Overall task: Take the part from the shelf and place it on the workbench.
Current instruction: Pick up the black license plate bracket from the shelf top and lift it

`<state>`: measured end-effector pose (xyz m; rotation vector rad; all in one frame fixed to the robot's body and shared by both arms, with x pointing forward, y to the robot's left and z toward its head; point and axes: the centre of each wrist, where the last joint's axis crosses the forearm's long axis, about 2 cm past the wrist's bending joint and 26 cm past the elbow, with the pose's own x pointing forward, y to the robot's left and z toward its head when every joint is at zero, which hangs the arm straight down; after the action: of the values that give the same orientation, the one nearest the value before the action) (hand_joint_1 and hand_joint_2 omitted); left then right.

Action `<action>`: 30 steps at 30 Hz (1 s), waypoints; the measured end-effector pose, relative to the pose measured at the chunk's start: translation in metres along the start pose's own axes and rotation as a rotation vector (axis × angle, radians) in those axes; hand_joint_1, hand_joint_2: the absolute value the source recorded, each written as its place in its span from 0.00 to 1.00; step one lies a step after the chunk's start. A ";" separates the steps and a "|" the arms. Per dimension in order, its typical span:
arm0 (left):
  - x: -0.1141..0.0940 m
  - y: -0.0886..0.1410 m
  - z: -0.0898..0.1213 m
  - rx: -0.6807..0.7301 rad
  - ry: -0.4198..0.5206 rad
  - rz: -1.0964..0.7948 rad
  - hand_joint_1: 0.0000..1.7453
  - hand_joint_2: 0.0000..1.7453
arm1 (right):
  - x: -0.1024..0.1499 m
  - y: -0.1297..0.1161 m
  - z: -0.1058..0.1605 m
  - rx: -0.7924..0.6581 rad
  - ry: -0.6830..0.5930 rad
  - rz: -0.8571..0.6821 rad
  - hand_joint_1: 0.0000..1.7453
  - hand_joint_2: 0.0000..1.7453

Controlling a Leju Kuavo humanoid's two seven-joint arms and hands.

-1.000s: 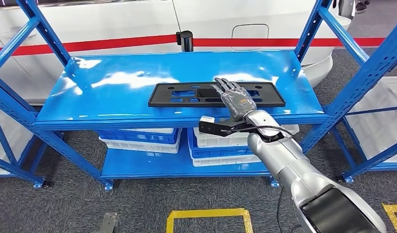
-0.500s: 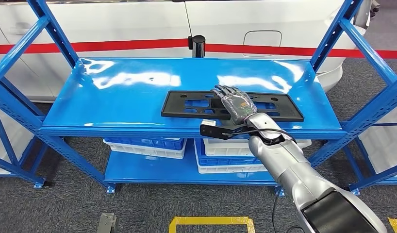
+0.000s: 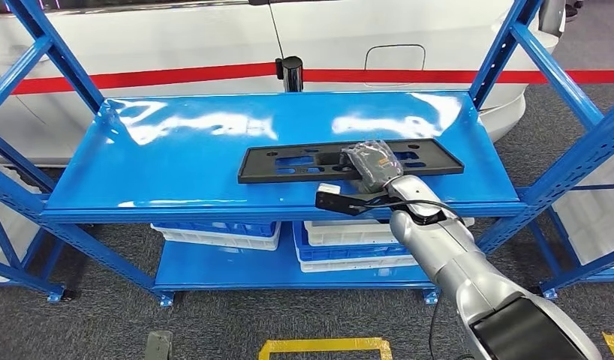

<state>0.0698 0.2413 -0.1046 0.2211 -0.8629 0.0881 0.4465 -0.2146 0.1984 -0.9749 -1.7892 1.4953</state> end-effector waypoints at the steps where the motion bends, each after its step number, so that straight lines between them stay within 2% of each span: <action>1: 0.000 0.000 0.000 -0.006 -0.032 0.015 0.00 1.00 | -0.001 -0.001 0.000 -0.006 -0.004 -0.001 1.00 1.00; 4: 0.000 0.000 0.000 -0.031 -0.063 0.060 0.00 1.00 | -0.002 -0.005 0.000 -0.025 -0.012 -0.004 1.00 1.00; 13: -0.002 -0.001 0.002 -0.007 -0.058 0.054 0.00 1.00 | -0.008 -0.025 -0.004 -0.093 -0.016 -0.018 1.00 1.00; 22: -0.002 0.000 0.002 0.039 0.134 0.044 0.00 1.00 | -0.008 -0.033 -0.003 -0.153 -0.029 -0.071 1.00 1.00; 26: -0.001 -0.002 0.002 0.006 0.161 0.033 0.00 1.00 | -0.012 -0.030 0.002 -0.161 -0.013 -0.079 1.00 1.00; 30: 0.000 -0.004 0.002 -0.030 0.176 0.021 0.00 1.00 | -0.014 -0.017 0.013 -0.138 0.004 -0.086 1.00 1.00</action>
<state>0.0691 0.2374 -0.1045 0.1737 -0.6911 0.1121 0.4405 -0.2351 0.2125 -0.9530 -1.9270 1.3312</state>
